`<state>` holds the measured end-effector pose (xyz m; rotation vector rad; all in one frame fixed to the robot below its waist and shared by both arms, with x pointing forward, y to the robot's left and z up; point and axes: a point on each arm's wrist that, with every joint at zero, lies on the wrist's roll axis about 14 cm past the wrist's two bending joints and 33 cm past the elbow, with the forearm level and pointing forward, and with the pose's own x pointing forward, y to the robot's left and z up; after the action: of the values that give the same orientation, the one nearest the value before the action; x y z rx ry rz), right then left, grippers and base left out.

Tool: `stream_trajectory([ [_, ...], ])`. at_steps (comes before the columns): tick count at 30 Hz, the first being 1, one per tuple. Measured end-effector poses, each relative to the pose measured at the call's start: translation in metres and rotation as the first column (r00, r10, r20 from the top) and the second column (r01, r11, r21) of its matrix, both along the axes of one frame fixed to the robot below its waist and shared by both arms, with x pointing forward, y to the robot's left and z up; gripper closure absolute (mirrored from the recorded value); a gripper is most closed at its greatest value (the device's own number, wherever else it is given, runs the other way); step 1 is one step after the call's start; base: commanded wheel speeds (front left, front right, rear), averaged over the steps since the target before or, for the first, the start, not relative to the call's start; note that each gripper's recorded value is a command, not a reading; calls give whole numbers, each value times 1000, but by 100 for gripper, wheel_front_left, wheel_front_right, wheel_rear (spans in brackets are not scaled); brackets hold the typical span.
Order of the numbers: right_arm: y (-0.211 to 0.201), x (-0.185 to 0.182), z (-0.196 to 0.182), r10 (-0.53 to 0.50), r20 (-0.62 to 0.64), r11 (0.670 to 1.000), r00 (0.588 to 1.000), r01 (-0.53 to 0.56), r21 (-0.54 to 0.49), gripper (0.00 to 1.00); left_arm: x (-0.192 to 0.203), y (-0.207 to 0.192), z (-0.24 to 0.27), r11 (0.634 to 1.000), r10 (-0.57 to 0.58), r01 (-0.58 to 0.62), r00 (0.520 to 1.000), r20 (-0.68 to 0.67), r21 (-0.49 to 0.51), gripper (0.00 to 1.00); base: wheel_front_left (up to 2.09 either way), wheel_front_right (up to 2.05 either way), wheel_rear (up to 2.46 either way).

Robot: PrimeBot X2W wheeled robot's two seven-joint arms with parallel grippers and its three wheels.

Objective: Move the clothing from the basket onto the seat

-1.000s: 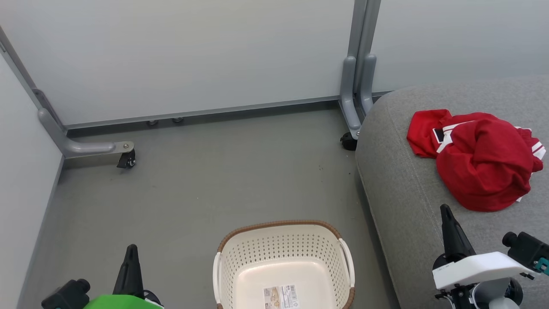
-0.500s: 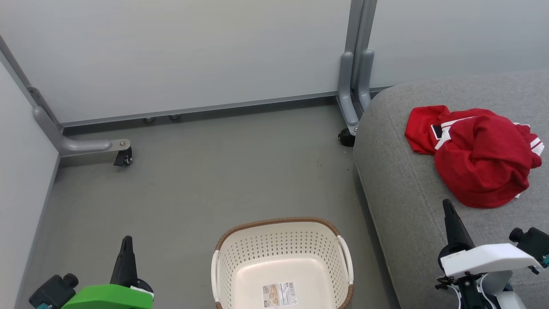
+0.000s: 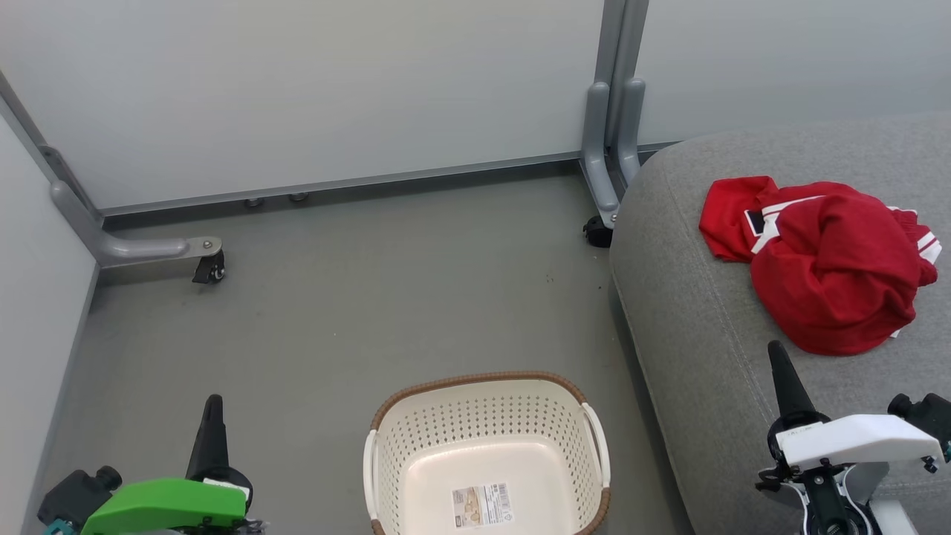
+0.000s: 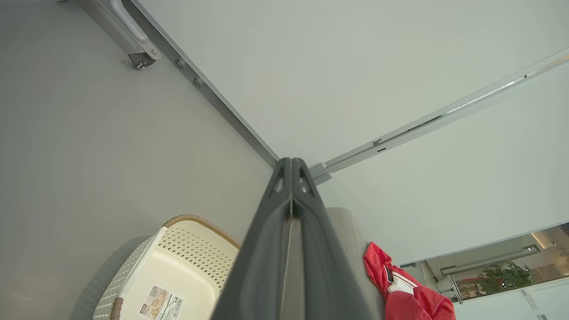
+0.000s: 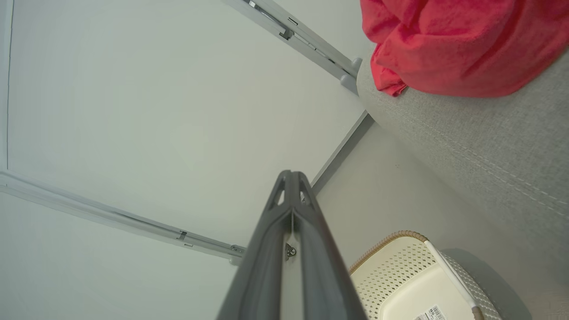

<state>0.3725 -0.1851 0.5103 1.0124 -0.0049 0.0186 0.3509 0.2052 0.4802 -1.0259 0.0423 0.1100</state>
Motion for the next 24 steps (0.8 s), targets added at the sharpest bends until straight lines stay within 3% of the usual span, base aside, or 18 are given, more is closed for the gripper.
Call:
stream_trajectory([
  [24, -6, 6, -5, -4, -27, 973, 1000, 10, 229, 100, 14, -2, 8, 975, -8, 15, 1000, 29, -222, 100, 0, 0, 0],
])
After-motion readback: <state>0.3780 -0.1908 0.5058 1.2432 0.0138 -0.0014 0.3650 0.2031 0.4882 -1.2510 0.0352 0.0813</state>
